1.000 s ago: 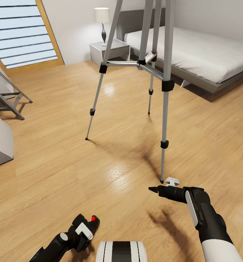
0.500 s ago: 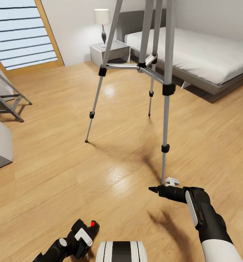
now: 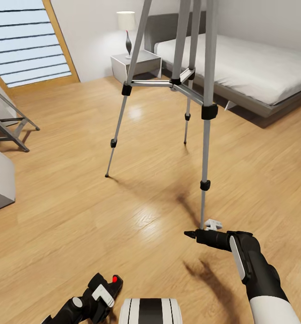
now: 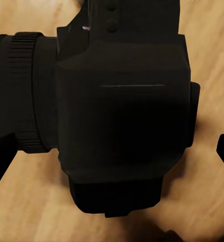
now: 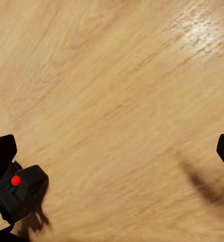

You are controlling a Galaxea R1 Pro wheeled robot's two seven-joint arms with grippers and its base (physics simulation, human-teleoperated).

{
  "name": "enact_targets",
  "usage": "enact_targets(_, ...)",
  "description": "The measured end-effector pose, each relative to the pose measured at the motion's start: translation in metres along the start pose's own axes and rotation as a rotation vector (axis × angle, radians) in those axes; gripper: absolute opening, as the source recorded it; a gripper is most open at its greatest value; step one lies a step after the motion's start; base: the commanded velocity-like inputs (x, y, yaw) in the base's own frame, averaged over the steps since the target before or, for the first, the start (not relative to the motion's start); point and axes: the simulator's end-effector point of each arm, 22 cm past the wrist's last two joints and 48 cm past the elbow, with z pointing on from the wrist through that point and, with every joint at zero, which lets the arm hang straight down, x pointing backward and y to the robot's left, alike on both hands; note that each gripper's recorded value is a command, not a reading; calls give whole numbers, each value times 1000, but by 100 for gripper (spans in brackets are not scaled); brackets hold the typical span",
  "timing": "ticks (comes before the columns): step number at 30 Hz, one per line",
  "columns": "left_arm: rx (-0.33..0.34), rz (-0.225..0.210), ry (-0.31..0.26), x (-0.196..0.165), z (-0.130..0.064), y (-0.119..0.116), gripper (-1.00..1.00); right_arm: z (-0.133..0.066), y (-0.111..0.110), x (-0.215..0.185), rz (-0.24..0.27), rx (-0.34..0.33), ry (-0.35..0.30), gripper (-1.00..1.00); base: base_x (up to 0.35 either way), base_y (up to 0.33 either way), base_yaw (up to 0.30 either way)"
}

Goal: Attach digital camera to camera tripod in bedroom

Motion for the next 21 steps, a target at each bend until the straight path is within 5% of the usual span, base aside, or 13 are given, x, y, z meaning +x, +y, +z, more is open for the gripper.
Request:
enact_targets(8,0,-2,0,0,0,0,100,0,0,0,0,0,0,100,0,0,0)
enact_targets(9,1,-3,-1,0,0,0,-100,0,0,0,0,-1,0,100,0,0,0)
enact_targets(21,-16,-8,1,0,-2,14,-100,0,0,0,0,0,0,100,0,0,0)
